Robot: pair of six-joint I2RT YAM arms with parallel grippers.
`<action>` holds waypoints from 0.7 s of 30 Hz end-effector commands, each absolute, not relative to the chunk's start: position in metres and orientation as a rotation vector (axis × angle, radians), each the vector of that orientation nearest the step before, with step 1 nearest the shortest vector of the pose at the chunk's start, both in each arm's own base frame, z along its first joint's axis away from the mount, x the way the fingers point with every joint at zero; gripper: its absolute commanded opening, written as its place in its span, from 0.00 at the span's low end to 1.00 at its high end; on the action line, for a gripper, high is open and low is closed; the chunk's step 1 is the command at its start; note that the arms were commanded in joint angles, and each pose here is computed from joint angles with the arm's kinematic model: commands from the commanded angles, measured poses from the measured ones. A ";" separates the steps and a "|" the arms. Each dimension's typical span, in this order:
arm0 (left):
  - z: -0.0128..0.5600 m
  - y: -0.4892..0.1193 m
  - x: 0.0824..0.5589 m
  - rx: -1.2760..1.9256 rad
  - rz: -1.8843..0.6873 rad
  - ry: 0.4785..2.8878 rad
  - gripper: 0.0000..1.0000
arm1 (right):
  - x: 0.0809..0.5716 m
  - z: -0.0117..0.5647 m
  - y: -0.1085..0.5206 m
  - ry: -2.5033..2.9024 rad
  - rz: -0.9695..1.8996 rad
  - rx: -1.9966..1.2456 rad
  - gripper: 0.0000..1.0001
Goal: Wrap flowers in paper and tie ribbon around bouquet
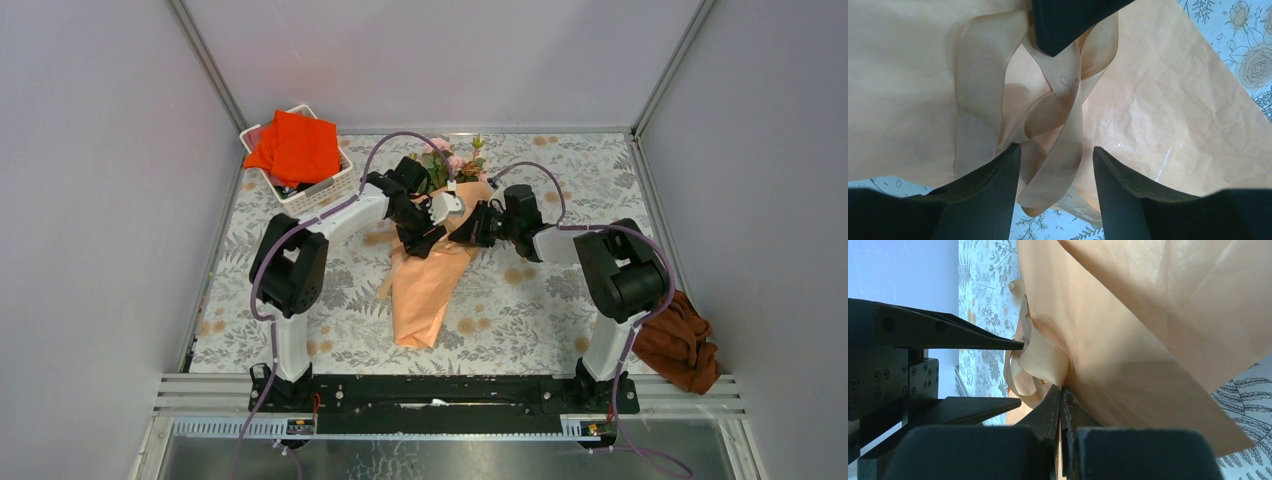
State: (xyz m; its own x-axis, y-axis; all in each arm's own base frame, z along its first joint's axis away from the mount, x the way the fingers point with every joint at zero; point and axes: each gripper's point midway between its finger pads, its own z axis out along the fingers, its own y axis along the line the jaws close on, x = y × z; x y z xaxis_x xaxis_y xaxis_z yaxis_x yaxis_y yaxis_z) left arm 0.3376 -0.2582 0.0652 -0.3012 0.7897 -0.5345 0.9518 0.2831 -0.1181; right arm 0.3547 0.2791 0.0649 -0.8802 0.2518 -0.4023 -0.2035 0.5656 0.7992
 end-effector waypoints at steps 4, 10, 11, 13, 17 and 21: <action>0.102 -0.258 0.345 1.541 -0.715 2.105 0.62 | 0.357 0.087 0.288 2.271 1.291 -0.067 0.00; 0.110 -0.257 0.359 1.412 -0.815 2.175 0.43 | 0.356 0.082 0.289 2.282 1.291 -0.068 0.00; 0.103 -0.257 0.359 1.404 -0.798 2.203 0.42 | 0.356 0.082 0.288 2.284 1.290 -0.065 0.00; 0.091 -0.256 0.359 1.406 -0.763 2.243 0.39 | 0.355 0.081 0.288 2.286 1.290 -0.064 0.00; 0.081 -0.257 0.360 1.420 -0.714 2.247 0.39 | 0.355 0.080 0.288 2.289 1.290 -0.066 0.00; 0.076 -0.261 0.360 1.421 -0.703 2.247 0.39 | 0.355 0.079 0.288 2.290 1.287 -0.068 0.00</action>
